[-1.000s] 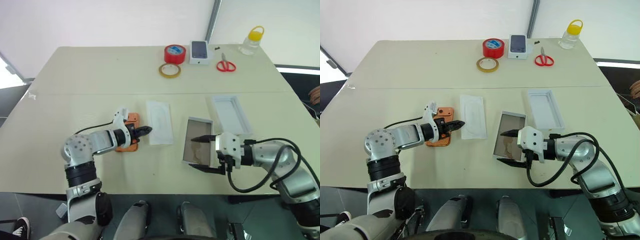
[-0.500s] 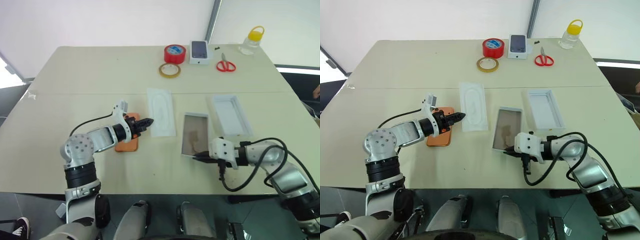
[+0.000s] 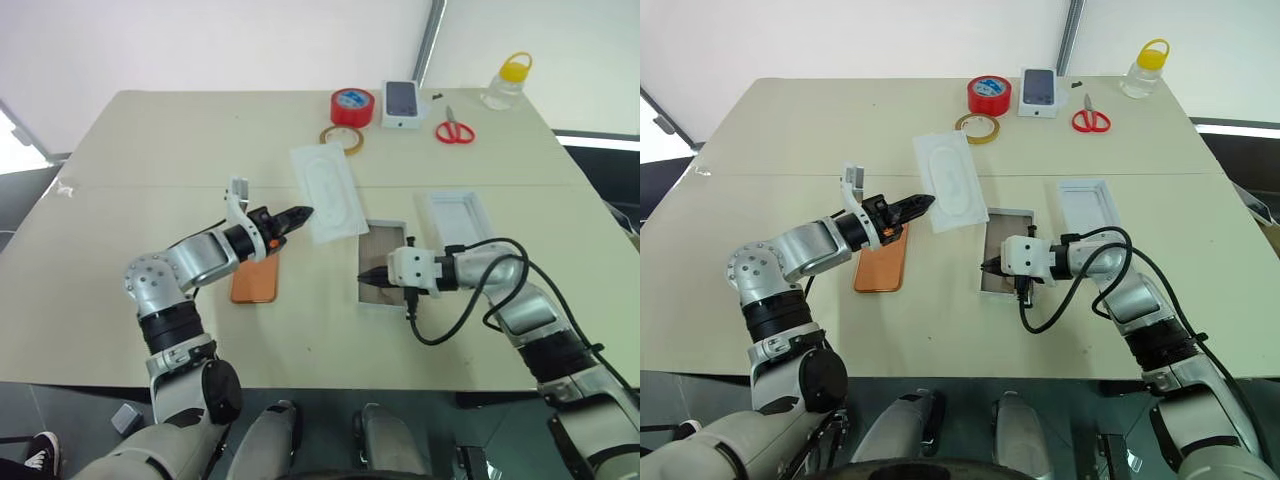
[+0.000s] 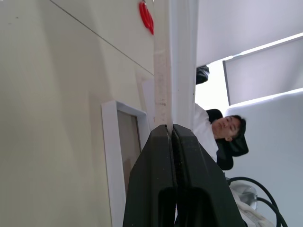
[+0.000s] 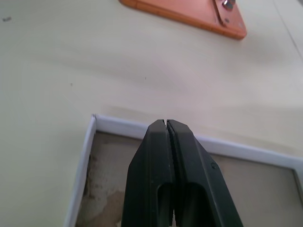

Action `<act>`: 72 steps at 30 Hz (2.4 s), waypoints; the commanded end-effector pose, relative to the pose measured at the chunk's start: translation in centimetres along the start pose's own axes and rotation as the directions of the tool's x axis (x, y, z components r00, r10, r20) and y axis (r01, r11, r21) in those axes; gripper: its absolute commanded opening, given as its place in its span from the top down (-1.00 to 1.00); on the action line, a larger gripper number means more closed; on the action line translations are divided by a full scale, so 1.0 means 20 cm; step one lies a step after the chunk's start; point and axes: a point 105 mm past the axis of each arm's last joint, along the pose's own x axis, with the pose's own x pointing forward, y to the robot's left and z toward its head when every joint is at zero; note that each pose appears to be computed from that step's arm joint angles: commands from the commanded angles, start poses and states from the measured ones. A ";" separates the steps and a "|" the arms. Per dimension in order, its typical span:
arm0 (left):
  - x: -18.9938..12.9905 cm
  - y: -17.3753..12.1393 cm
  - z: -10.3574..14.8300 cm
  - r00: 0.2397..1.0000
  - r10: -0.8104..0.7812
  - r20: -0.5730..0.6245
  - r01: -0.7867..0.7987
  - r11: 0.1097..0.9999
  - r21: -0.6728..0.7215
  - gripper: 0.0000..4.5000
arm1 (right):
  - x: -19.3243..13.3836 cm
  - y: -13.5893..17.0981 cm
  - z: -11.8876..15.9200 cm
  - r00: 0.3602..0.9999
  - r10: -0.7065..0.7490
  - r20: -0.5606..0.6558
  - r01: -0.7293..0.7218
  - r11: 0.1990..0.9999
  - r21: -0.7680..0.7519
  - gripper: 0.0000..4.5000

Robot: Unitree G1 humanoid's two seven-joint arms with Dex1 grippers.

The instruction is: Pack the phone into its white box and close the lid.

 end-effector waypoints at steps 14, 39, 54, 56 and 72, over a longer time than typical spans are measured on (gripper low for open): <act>-0.02 -0.03 -0.02 0.999 -0.033 0.003 0.033 0.999 0.018 1.00 | -0.16 0.15 0.09 0.997 0.053 0.051 -0.059 0.990 0.128 -0.51; -0.02 -0.02 -0.01 1.000 -0.006 0.030 0.005 0.999 0.033 1.00 | 0.07 -0.07 0.11 0.993 -0.063 0.099 0.061 0.998 0.026 0.97; -0.02 0.01 -0.08 0.997 0.054 -0.049 -0.046 0.989 0.140 1.00 | 0.00 -0.11 0.10 0.991 -0.053 0.119 0.056 0.998 -0.022 -0.57; -0.01 0.04 -0.10 0.993 0.095 -0.073 -0.077 0.972 0.224 1.00 | -0.08 -0.11 0.07 0.996 -0.050 0.074 0.050 0.999 -0.005 -0.57; 0.10 0.07 -0.08 0.989 0.073 -0.133 -0.036 0.965 0.259 -0.94 | -0.24 -0.19 -0.01 0.975 -0.222 -0.009 0.222 0.975 0.016 -0.59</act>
